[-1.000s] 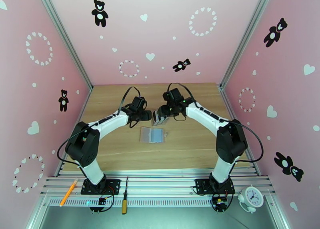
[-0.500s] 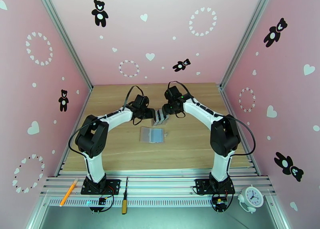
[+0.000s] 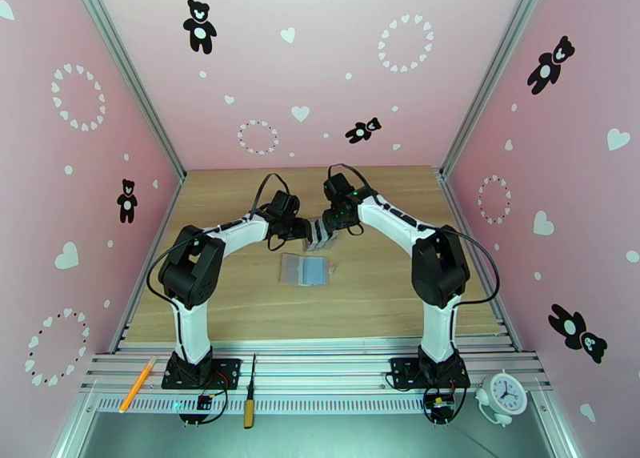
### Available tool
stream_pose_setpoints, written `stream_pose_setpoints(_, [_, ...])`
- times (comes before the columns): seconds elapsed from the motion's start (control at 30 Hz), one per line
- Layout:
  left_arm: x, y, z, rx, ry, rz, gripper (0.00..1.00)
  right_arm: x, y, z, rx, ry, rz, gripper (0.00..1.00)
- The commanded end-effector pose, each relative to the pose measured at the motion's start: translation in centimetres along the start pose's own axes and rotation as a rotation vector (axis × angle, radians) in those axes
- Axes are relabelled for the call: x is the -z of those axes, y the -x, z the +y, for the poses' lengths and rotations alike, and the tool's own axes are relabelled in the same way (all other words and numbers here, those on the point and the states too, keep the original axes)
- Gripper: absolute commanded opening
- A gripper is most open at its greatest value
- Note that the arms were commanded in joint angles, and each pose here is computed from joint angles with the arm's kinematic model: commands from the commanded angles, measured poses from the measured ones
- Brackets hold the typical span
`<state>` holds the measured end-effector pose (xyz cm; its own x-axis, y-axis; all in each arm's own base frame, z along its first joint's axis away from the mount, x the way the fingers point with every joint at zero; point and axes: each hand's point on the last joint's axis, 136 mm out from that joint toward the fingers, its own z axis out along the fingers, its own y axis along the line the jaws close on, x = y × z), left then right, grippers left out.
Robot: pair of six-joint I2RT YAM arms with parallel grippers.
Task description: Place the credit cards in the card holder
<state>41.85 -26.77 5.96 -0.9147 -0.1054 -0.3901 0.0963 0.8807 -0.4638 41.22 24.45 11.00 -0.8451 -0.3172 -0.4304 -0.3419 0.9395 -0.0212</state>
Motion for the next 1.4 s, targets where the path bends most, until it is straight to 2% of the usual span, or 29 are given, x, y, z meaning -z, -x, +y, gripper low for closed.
stream_pose_setpoints(0.0, [-0.9,0.2,0.0,0.012,-0.022,0.006,0.44,0.0,0.3,0.1,0.066,-0.078,0.011,0.50])
stream_pose_setpoints(0.37, [-2.0,-0.5,0.9,0.036,-0.021,0.024,0.35,-1.0,0.2,0.2,0.128,-0.168,0.029,0.50])
stream_pose_setpoints(0.9, [-2.2,-0.6,0.8,0.046,-0.034,0.030,0.33,-2.5,0.2,0.4,0.136,-0.178,0.050,0.50])
stream_pose_setpoints(1.37, [-2.1,-0.7,0.9,0.051,-0.032,0.029,0.32,-2.6,0.5,-0.3,0.146,-0.224,0.054,0.46])
